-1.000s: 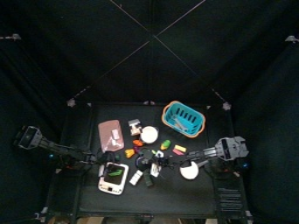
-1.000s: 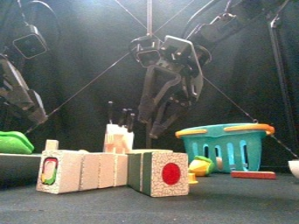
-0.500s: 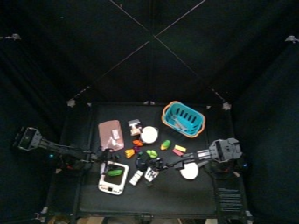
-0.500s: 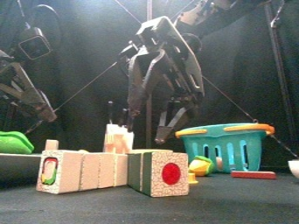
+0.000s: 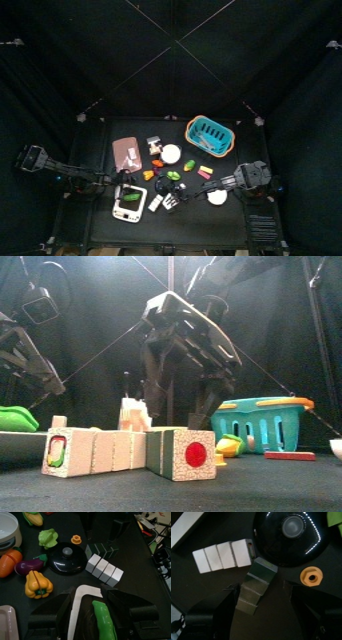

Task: Grab green sushi roll

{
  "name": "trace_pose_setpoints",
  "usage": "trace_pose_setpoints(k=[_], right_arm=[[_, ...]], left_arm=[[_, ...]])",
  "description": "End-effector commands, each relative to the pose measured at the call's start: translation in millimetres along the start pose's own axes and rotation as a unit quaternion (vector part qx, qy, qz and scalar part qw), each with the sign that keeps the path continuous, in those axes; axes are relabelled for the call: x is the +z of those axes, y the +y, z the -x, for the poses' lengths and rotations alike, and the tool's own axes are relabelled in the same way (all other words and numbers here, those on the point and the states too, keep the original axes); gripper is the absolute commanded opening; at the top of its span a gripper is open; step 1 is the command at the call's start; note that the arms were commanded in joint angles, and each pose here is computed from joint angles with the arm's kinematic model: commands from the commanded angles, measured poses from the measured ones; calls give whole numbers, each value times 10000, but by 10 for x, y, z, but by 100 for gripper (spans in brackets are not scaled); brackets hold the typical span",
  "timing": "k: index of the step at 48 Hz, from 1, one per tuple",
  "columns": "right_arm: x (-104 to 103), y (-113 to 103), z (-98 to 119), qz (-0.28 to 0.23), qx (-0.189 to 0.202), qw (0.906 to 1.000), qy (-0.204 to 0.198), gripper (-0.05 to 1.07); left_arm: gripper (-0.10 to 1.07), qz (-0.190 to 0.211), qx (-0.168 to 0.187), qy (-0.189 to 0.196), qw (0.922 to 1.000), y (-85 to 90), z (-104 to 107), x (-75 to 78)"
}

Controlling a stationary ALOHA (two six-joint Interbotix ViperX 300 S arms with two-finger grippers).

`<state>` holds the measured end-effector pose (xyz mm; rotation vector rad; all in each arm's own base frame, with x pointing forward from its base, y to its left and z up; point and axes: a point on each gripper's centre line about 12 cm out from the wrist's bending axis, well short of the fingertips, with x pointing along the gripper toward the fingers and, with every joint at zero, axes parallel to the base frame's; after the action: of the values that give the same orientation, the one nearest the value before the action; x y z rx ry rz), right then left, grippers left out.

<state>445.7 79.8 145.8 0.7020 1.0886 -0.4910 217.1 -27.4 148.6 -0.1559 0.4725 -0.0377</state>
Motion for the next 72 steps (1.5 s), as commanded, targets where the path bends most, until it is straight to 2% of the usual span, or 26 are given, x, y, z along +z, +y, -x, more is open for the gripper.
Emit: trace_pose_setpoints(k=[1, 16, 29, 44, 58, 72], right_arm=[[75, 111, 116, -50, 102, 9997, -213, 99], [91, 171, -16, -125, 36, 9998, -179, 99], [-29, 65, -113, -219, -181, 9996, 58, 98], [-61, 13, -220, -230, -313, 9991, 139, 87], [-55, 18, -156, -215, -308, 9992, 131, 71], [-44, 7, -1, -236, -299, 9992, 97, 68]], left_arm=[[83, -43, -35, -151, 9999, -24, -23, 98], [83, -261, -93, -148, 9995, -33, -25, 103], [83, -216, -85, -140, 9996, -29, -24, 97], [83, -221, -78, -141, 9996, -26, -24, 97], [83, -203, -65, -127, 9997, -19, -21, 86], [83, -175, -56, -120, 9998, -16, -20, 80]])
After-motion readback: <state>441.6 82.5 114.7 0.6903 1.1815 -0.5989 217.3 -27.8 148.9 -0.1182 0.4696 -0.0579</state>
